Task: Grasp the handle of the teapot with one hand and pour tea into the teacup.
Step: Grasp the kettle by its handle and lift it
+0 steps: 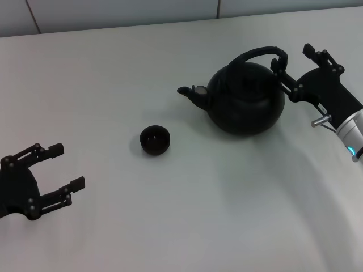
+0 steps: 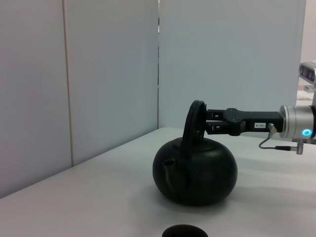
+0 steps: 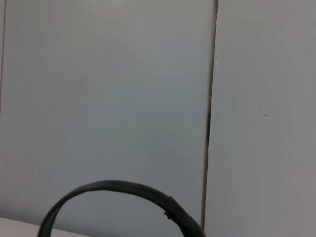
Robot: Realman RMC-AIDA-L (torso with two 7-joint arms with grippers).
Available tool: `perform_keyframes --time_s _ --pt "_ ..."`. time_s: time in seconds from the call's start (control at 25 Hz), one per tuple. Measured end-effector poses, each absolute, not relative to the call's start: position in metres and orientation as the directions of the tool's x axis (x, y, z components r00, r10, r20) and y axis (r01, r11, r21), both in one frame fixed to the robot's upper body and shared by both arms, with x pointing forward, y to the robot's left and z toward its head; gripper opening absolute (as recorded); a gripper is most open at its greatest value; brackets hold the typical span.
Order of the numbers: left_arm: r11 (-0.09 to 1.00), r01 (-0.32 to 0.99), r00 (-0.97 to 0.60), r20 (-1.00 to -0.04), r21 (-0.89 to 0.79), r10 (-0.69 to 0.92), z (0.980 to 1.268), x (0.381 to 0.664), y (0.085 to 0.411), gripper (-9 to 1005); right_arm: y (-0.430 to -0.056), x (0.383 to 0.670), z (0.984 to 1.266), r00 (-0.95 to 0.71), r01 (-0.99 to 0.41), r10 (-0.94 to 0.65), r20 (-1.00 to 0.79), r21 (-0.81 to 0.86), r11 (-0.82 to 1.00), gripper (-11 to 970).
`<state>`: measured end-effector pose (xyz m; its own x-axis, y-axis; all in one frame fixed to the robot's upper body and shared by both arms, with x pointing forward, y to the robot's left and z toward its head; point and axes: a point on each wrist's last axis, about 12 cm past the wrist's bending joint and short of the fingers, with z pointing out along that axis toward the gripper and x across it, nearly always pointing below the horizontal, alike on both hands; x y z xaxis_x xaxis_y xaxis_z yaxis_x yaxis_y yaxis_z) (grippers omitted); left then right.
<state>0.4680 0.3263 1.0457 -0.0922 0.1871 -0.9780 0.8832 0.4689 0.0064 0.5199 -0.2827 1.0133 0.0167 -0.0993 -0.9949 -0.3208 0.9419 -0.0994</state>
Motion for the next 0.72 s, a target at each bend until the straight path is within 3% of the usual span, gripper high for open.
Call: perform_keyframes --time_s 0.52,0.64,0.72 --pt "0.468 0.884 -0.089 -0.98 0.004 0.177 1.046 0.4676 0.3247 793 -0.2825 0.5214 1.012 -0.008 -0.322 -0.078 -0.997 -0.071 0.944 756" --pt "0.466 0.885 -0.089 -0.981 0.003 0.175 1.0459 0.4672 0.3242 792 -0.2818 0.5211 1.0117 -0.009 -0.323 -0.077 -0.997 -0.07 0.944 553" --pt "0.467 0.884 -0.089 -0.981 0.003 0.175 1.0458 0.467 0.3243 792 -0.2816 0.5208 1.0119 -0.006 -0.323 -0.077 -0.997 -0.071 0.944 509"
